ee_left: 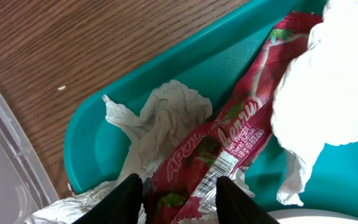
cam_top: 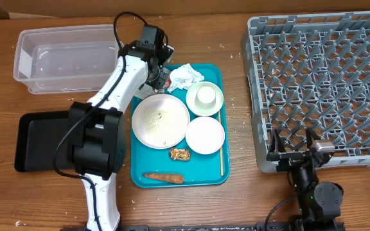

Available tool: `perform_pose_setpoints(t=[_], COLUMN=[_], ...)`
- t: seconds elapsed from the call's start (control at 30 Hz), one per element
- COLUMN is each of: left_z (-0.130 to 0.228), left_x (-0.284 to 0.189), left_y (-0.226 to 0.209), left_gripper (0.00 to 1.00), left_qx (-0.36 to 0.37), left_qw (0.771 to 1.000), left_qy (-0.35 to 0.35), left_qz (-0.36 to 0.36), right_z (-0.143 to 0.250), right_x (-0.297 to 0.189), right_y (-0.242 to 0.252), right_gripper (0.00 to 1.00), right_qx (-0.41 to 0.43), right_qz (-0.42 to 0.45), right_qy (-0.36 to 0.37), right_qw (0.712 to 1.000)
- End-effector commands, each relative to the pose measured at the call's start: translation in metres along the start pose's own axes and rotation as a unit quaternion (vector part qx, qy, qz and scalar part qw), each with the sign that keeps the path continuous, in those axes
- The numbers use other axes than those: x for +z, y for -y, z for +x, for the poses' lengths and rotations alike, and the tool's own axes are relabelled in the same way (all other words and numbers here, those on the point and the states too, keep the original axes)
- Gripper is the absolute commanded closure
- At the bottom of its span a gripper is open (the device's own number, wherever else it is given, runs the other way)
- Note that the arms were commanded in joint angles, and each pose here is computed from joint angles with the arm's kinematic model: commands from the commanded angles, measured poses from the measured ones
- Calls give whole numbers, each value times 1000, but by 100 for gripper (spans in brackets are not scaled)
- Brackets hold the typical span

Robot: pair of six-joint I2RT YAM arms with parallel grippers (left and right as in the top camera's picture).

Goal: Sort waste into correct bins and load items into the dishwasher
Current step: 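Close the left gripper on the red wrapper and lift it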

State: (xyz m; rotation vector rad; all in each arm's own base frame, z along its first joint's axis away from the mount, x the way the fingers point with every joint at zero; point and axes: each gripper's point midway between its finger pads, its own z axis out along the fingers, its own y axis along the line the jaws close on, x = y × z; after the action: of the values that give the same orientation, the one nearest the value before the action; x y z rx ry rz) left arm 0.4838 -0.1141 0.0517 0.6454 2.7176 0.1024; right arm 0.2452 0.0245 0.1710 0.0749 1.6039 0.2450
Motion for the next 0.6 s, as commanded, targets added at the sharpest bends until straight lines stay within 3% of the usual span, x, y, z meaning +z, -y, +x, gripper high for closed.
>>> perform_pose_setpoints(t=[0.0, 0.3, 0.57], left_z=[6, 9, 16], left_x=[7, 4, -24], left_y=[-2, -6, -14], left_gripper=[64, 95, 96], left_qx=[8, 1, -20], left_qw=[1000, 1000, 998], left_qy=[-10, -21, -41], left_qz=[-3, -18, -35], right_z=[1, 2, 2], right_x=[0, 0, 0], right_y=[0, 0, 0], right_gripper=[0, 0, 0], right_qx=[-2, -2, -2], right_qz=[0, 0, 0], right_qy=[3, 3, 3], right_qw=[1000, 1000, 1000])
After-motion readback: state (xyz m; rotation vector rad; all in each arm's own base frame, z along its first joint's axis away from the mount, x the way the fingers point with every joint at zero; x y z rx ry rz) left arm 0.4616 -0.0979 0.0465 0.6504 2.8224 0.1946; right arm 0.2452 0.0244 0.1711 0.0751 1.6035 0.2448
